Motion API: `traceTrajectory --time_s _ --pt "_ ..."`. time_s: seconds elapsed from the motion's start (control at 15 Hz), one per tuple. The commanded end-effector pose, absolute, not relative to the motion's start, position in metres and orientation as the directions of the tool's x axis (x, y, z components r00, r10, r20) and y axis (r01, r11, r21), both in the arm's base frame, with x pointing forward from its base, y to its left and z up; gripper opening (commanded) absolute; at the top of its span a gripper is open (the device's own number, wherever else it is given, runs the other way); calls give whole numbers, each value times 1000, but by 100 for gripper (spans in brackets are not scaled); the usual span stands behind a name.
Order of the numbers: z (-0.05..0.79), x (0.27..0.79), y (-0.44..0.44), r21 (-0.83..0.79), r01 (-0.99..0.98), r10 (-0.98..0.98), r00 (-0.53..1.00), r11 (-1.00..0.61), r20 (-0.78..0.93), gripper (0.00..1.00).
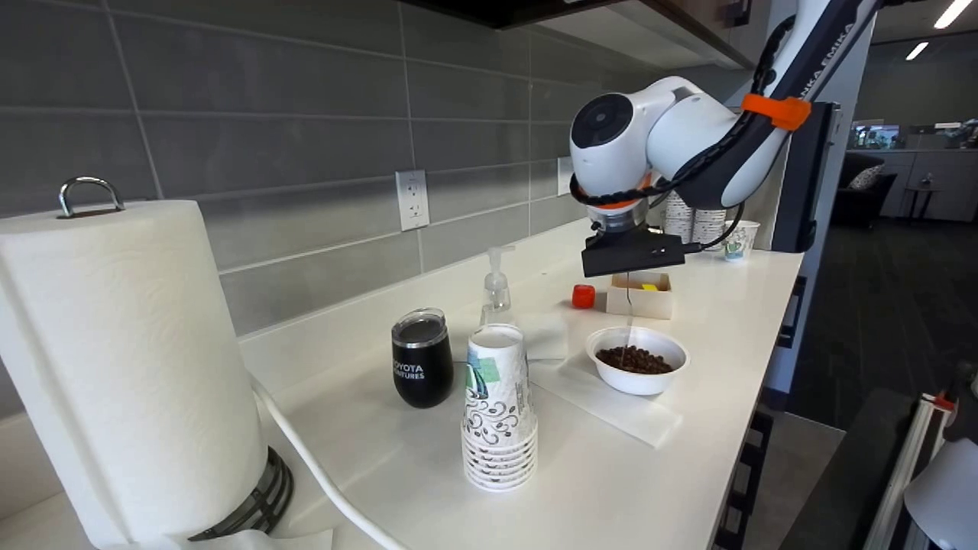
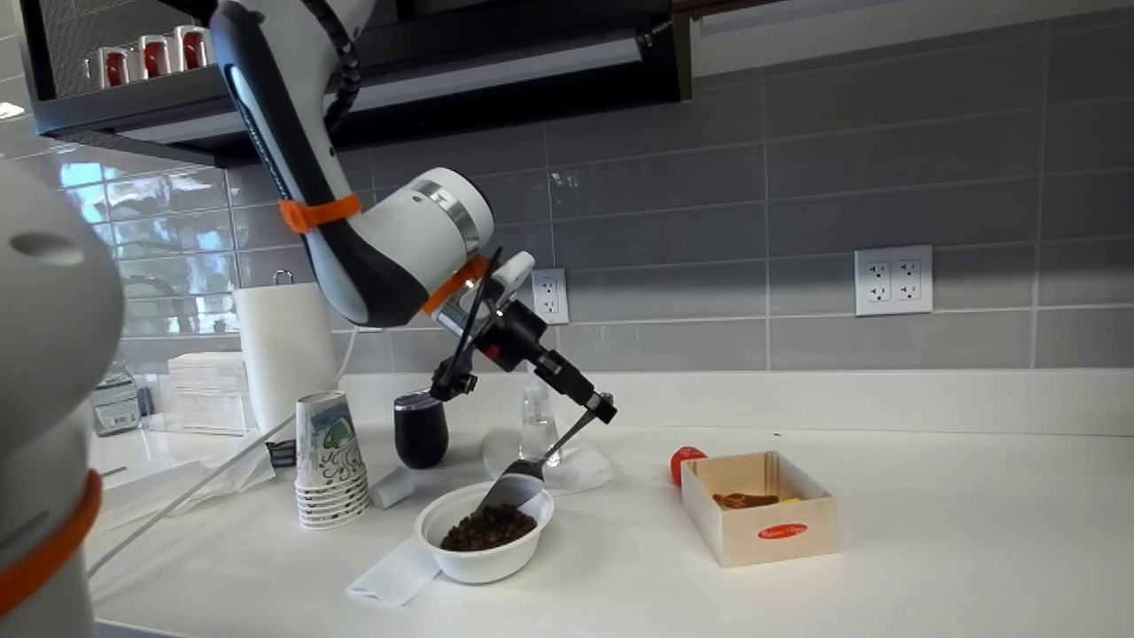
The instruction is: Use the cake slicer to stir in the bowl
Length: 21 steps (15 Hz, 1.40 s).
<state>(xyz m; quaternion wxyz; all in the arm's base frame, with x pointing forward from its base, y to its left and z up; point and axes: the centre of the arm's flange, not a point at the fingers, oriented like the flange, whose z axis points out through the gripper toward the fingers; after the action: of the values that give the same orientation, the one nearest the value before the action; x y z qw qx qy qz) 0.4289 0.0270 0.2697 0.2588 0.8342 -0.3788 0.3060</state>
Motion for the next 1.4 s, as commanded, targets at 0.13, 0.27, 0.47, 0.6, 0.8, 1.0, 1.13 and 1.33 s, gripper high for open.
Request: traceTrajectory --time_s 0.13,0.27,0.47,0.6,0.8,1.0,1.13,1.33 --pt "265 415 26 229 -789 -484 548 -570 682 1" --pt "261 412 26 234 -789 -487 552 -568 677 1" --pt "257 408 26 244 -790 -492 557 -563 669 1" --pt "256 407 26 247 -789 -492 559 -562 668 1" --pt "255 406 27 247 -793 -496 557 -558 667 36" --pt "255 406 26 246 -795 -497 553 -554 669 59" --pt "255 406 26 245 -796 -497 553 -554 669 74" --pt "256 406 26 243 -796 -497 551 -554 671 97"
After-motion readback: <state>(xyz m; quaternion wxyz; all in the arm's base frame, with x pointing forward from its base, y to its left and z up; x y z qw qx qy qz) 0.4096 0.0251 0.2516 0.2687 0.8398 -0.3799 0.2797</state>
